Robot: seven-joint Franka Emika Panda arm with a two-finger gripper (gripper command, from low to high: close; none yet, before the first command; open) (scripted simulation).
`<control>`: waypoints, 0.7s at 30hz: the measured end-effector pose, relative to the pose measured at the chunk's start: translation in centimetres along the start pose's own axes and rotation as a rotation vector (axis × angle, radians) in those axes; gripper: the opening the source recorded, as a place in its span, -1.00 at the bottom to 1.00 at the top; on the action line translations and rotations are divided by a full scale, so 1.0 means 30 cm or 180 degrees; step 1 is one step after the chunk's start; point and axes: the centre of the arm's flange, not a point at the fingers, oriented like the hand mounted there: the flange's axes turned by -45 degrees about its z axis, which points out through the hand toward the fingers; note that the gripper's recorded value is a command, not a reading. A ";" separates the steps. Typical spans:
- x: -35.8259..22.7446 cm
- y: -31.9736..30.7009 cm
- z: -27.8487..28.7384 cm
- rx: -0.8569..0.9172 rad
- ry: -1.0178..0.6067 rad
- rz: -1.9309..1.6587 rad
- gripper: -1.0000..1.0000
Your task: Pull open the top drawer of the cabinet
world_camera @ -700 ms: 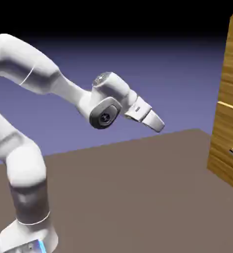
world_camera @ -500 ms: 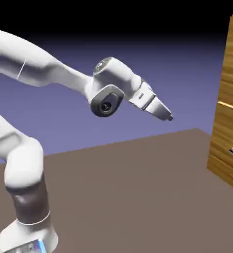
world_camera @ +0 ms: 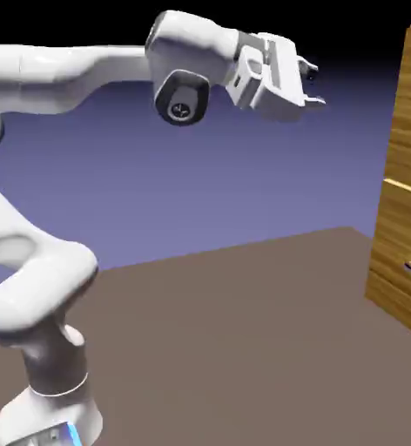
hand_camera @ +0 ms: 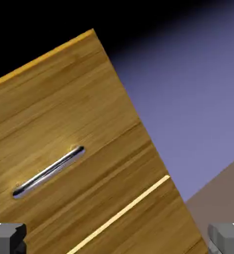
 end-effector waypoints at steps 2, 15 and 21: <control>0.031 -0.046 -0.017 0.0054 0.0120 0.0150 0.00; 0.059 -0.355 0.047 0.0538 0.0519 0.0903 0.00; -0.003 -0.455 0.204 0.0757 0.0469 0.1197 0.00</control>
